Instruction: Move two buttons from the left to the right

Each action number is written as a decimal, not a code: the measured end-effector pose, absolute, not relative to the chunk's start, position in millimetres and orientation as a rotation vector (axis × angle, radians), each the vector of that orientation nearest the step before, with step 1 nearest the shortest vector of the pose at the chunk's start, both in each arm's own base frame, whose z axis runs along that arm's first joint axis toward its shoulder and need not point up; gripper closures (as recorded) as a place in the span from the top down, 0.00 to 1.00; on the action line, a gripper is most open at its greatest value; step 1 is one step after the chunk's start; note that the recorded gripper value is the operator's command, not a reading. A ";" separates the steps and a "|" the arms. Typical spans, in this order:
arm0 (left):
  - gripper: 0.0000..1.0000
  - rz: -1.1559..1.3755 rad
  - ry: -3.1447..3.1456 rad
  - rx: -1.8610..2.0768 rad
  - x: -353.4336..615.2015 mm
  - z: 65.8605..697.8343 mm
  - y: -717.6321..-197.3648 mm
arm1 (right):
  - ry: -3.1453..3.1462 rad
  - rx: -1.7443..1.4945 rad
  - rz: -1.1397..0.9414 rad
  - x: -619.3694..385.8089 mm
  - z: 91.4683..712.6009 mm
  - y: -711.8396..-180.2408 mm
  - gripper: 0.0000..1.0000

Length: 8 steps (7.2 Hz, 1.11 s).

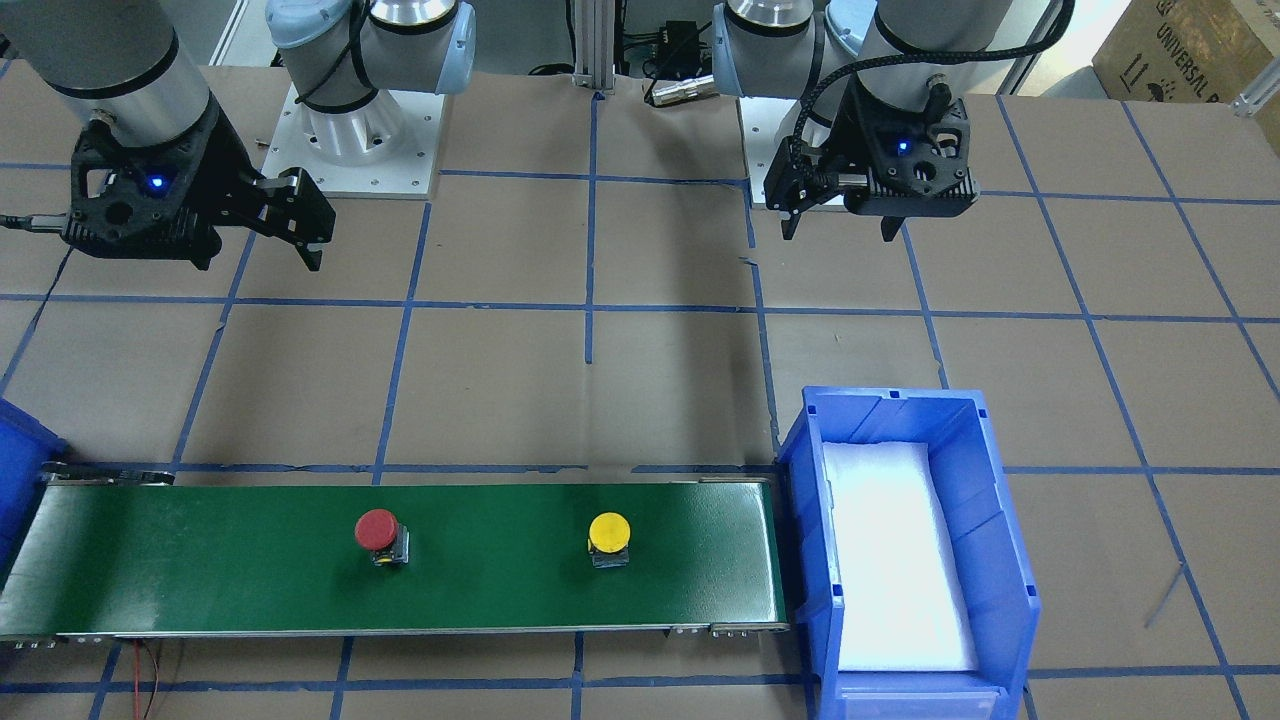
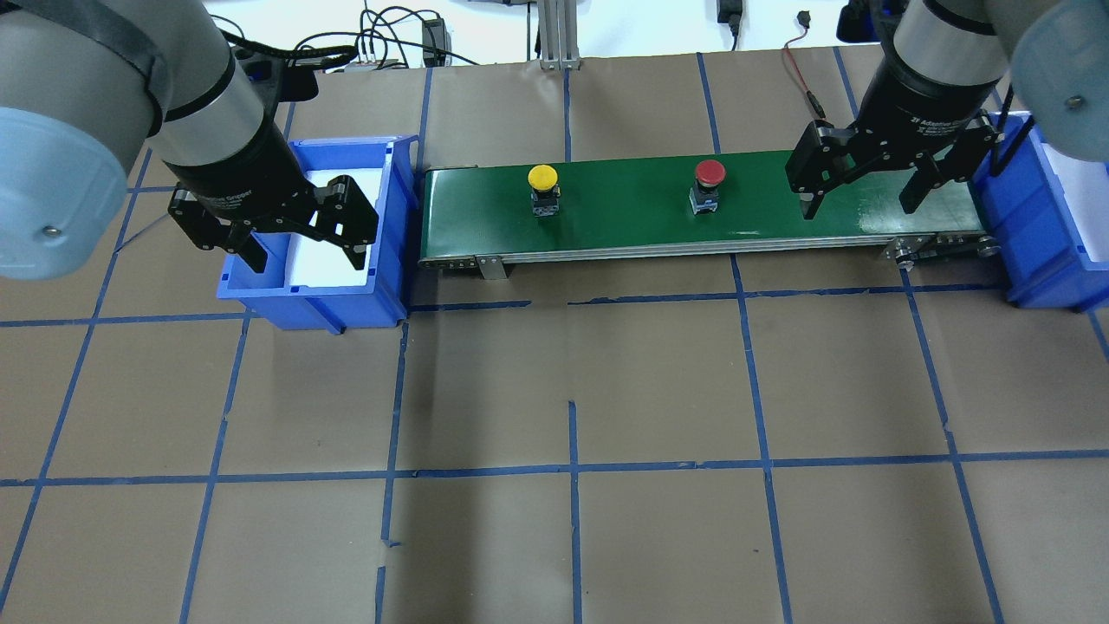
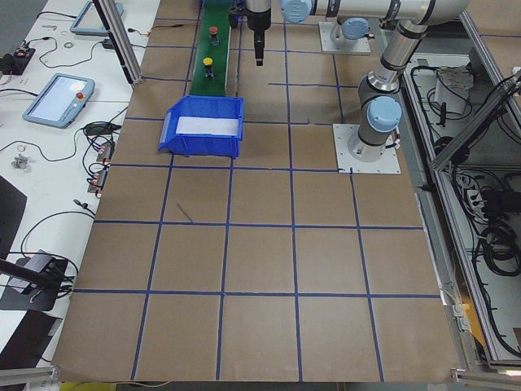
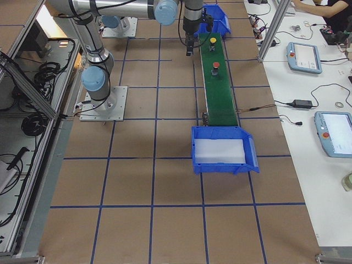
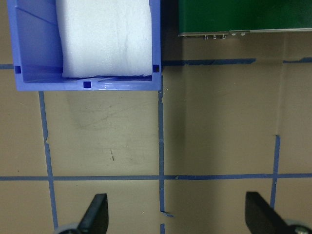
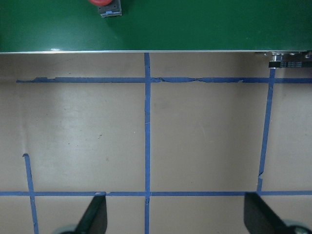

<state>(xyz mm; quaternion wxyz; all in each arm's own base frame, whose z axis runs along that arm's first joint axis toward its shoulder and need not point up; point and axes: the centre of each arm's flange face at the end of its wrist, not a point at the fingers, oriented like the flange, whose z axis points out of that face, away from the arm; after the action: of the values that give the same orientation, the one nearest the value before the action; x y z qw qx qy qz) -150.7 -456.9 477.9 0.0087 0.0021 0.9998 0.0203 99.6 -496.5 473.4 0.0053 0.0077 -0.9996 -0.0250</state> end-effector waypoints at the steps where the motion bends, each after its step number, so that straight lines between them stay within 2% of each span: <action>1: 1.00 0.065 3.123 0.006 -150.7 477.5 -456.8 | -3.130 0.024 -0.077 99.6 473.5 -496.6 1.00; 8: 1.00 0.068 3.123 0.006 -150.7 476.5 -456.8 | -3.139 0.023 -0.072 100.5 474.9 -497.0 1.00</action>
<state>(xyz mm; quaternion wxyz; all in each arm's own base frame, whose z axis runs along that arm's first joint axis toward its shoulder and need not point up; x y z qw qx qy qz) -150.7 -456.8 476.5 0.0087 0.0021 0.9997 0.0217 100.5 -497.0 474.9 0.0007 0.0074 -0.9997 -0.0228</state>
